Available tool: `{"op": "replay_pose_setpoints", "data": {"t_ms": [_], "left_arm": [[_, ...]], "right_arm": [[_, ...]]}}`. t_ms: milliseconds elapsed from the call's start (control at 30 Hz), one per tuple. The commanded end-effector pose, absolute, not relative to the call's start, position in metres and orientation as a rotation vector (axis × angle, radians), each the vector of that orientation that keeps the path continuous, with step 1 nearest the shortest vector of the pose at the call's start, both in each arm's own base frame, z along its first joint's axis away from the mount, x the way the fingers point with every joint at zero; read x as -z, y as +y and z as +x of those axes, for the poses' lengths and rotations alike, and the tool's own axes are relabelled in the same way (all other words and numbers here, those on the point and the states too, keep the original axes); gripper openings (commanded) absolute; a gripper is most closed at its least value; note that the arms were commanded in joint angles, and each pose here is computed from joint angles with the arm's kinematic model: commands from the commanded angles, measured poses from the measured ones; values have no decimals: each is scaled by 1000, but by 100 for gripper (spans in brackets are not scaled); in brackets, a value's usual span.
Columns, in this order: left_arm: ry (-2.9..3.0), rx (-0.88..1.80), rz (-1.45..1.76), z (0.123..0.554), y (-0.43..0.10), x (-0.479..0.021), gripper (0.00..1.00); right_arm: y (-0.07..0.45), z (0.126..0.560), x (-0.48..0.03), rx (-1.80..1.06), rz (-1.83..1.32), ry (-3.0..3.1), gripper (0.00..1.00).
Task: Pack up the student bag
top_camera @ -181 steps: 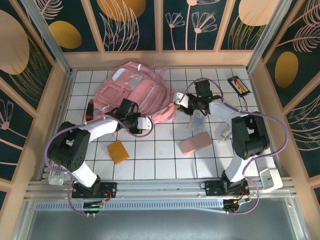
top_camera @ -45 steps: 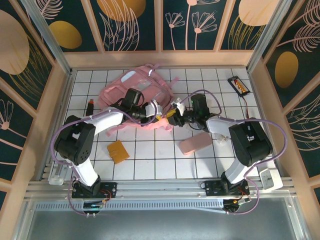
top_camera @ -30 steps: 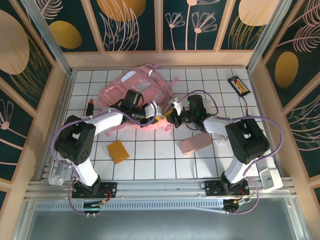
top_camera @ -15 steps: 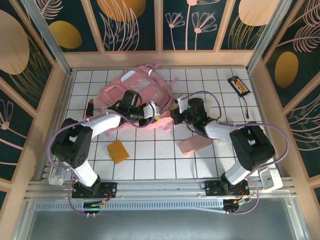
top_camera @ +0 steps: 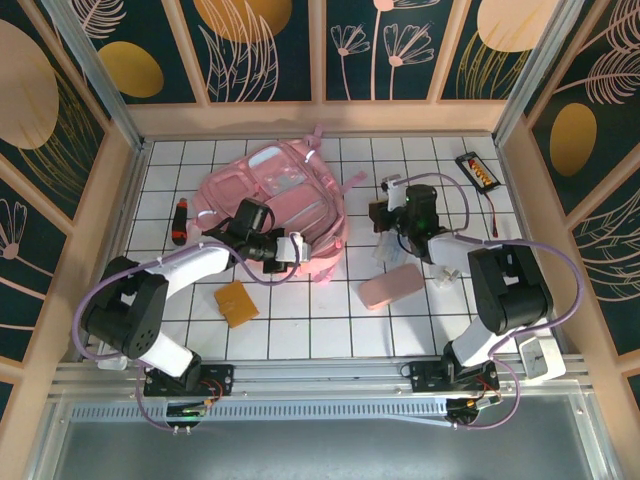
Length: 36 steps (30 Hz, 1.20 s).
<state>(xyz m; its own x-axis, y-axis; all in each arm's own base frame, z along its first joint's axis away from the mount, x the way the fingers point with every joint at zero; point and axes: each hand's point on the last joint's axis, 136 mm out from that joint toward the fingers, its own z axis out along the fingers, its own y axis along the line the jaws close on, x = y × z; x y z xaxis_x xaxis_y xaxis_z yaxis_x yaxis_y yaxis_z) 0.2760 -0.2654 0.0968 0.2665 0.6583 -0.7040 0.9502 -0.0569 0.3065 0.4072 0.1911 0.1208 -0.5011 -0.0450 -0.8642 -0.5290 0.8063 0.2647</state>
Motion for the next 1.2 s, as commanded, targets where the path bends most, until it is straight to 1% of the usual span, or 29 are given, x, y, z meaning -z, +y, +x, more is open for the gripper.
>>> {"op": "replay_pose_setpoints", "data": {"t_ms": [0,33,133,167,200,233,267,300,333,367,433,467,533,600,667,733,833,900,1033,1067,1167], "left_arm": [[1330,441,1850,273,-267,-112,0],[1328,433,1864,273,-266,-110,0],[1379,422,1883,275,-263,-97,0],[1402,430,1873,276,-263,-95,6],[1425,446,1857,277,-264,-94,11],[1434,474,1842,277,-266,-96,29],[1435,504,1826,275,-269,-100,43],[1438,546,1800,274,-273,-108,54],[1437,598,1775,272,-278,-117,59],[1434,641,1757,270,-282,-126,61],[1476,725,1682,271,-295,-144,64],[1519,752,1633,273,-301,-147,64],[1595,753,1554,285,-317,-153,64],[1709,732,1499,298,-323,-143,64],[1811,712,1485,308,-322,-127,62],[1877,700,1495,310,-320,-109,61],[1894,712,1475,307,-318,-102,62],[1903,738,1476,303,-318,-99,62],[1949,746,1462,303,-318,-91,62],[1961,747,1458,303,-317,-89,62],[1980,752,1451,302,-316,-85,59]], "right_arm": [[213,405,-140,-780,-515,2033,17],[215,398,-135,-820,-513,2096,24],[218,382,-132,-868,-481,2209,35],[217,377,-131,-838,-455,2245,41],[210,374,-127,-740,-415,2289,51],[201,372,-127,-596,-393,2301,61],[187,372,-132,-428,-350,2282,64],[168,373,-144,-256,-280,2229,68],[151,373,-160,-157,-200,2163,97],[141,372,-173,-132,-145,2118,99],[123,371,-197,-156,-14,2043,99],[125,367,-201,-219,-4,2051,99],[147,360,-203,-441,-154,2074,99],[166,354,-196,-578,-272,2149,98],[187,346,-183,-693,-399,2241,86],[200,341,-169,-801,-433,2325,74],[219,330,-157,-968,-466,2390,61],[231,321,-149,-1043,-491,2422,58],[251,309,-133,-1075,-552,2489,51],[257,306,-130,-1092,-560,2503,48],[268,300,-121,-1085,-577,2541,45]]}}
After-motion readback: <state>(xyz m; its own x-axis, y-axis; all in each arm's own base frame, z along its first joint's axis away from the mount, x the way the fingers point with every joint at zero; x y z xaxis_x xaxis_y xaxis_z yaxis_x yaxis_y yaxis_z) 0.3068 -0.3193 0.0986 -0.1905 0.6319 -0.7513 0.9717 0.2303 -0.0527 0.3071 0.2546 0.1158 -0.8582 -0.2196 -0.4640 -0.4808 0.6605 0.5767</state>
